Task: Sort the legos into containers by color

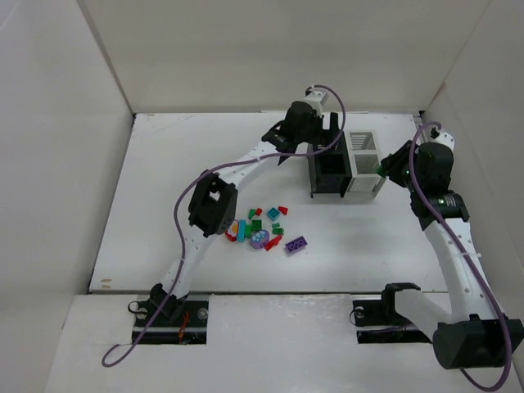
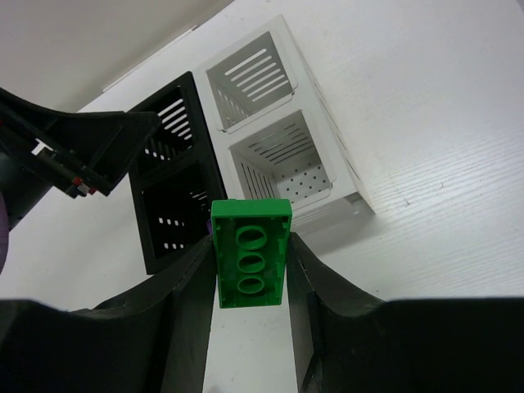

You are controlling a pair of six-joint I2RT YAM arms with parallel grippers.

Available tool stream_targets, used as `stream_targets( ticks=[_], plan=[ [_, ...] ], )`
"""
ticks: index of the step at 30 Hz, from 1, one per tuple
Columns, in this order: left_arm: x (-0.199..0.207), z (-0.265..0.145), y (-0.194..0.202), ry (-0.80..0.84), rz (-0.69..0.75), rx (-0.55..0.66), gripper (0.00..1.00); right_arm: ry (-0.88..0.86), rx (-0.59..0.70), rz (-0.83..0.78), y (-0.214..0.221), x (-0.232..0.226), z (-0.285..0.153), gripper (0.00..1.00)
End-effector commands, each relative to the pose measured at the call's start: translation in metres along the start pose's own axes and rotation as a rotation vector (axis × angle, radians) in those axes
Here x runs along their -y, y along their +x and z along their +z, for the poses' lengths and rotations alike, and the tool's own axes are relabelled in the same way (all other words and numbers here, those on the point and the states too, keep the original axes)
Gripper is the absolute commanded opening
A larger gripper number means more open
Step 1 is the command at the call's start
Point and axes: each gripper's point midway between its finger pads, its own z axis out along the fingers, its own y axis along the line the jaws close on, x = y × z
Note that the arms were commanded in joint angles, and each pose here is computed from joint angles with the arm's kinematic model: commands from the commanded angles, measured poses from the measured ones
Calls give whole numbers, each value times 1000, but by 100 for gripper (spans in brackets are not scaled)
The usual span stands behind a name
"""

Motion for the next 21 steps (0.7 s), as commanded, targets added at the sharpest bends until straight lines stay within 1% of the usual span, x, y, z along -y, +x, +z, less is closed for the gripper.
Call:
stream_targets(
  ticks=[1,3,4,5,6,7,8,9,10,11,12,13,14,15,16,18,19,21],
  plan=[
    [33,-45,-67,49,35,109,100,-32,46,-5,-22,-11,-4,22],
    [30,-54,-64,31,57,100,100,-21,27,-7,-19,-11,4,22],
    [35,-71,-83,23,59,136,100,-20,26,-8,-19,-11,7,22],
    [35,-88,-90,-1,67,148,100,-22,7,-9,-17,-13,13,22],
    [27,-84,-74,-22,63,116,100,-35,30,-7,-25,-17,12,22],
    [23,-110,-98,-38,48,162,100,-32,7,-9,-20,-17,21,22],
    [14,-122,-100,-62,31,165,100,-41,22,-7,-26,-21,24,22],
    [-3,-128,-71,-98,7,104,100,-46,32,-6,-32,-25,27,22],
    [-10,-141,-71,-104,-16,110,100,-34,10,-8,-27,-23,36,22],
    [-14,-174,-99,-109,-53,192,100,-43,25,-7,-32,-27,42,22],
    [-34,-181,-62,-142,-86,131,100,-34,28,-7,-34,-27,47,22],
    [-41,-194,-56,-158,-107,131,100,-30,43,-6,-41,-29,52,22],
    [-46,-221,-68,-187,-118,178,100,-4,25,-17,-36,-24,63,22],
    [-59,-231,-59,-264,-133,182,100,14,31,-28,-40,-22,68,22],
    [-73,-239,-32,-324,-142,137,100,22,48,-27,-48,-25,72,22],
    [-77,-260,-19,-372,-157,117,100,72,24,-36,-39,-18,86,22],
    [-84,-265,-2,-407,-187,91,100,101,26,-42,-37,-14,90,22],
    [-82,-277,8,-415,-210,75,100,123,-3,-63,-25,-10,100,22]
  ],
)
